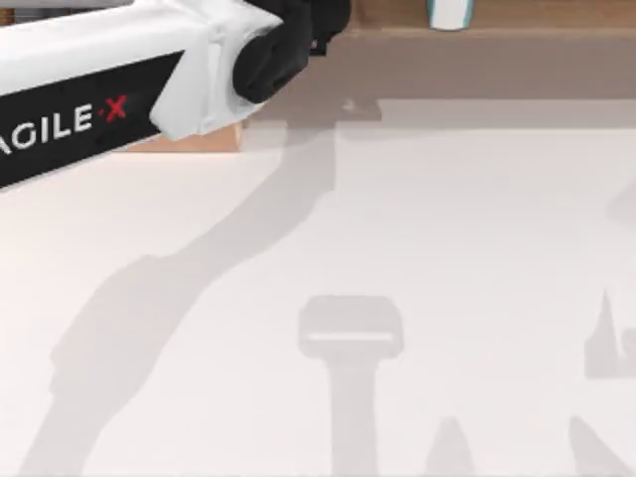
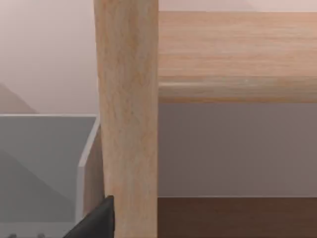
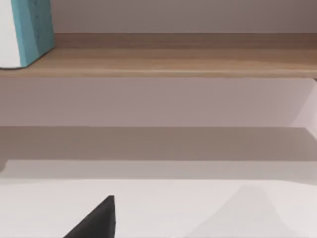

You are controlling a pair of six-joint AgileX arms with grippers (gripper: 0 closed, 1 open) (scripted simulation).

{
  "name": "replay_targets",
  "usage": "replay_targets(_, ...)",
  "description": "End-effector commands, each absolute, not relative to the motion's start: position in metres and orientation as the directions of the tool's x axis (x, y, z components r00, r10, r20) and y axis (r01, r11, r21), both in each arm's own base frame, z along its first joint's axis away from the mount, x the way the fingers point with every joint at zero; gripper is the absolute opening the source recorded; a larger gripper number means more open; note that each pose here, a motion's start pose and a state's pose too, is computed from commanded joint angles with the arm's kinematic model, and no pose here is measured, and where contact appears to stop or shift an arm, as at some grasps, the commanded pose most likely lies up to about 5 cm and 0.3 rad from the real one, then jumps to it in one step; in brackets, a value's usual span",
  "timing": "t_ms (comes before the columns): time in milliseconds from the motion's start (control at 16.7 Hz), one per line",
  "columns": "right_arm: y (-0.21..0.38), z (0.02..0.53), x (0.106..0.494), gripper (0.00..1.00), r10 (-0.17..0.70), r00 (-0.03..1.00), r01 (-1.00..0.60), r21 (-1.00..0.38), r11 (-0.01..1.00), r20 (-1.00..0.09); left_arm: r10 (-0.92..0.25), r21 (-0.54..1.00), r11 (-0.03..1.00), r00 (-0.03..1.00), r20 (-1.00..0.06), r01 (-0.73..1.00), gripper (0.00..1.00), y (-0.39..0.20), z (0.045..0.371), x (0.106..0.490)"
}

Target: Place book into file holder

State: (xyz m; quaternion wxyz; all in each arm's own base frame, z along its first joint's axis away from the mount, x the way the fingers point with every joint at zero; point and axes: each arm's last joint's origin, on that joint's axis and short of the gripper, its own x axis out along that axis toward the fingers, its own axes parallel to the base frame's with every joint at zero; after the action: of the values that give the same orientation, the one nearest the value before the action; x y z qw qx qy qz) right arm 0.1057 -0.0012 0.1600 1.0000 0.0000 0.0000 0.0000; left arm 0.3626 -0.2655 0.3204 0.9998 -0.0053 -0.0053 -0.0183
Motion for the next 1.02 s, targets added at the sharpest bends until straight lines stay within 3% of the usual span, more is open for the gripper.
replay_targets(240, -0.001, 0.160, 0.106, 1.00, 0.000, 1.000, 0.000, 0.000, 1.000, 0.000, -0.033, -0.005, 0.999, 0.999, 0.003, 0.033, 1.00, -0.349, 0.261, 0.394)
replay_targets(480, -0.001, 0.160, 0.106, 1.00, 0.000, 1.000, 0.000, 0.000, 1.000, 0.000, -0.022, -0.009, 1.000, 1.000, 0.007, 0.022, 1.00, -0.395, 0.215, 0.404)
replay_targets(1020, -0.001, 0.160, 0.106, 1.00, 0.000, 1.000, 0.000, 0.000, 1.000, 0.000, -0.017, -0.012, 1.000, 1.000, 0.010, 0.017, 1.00, -0.403, 0.204, 0.409)
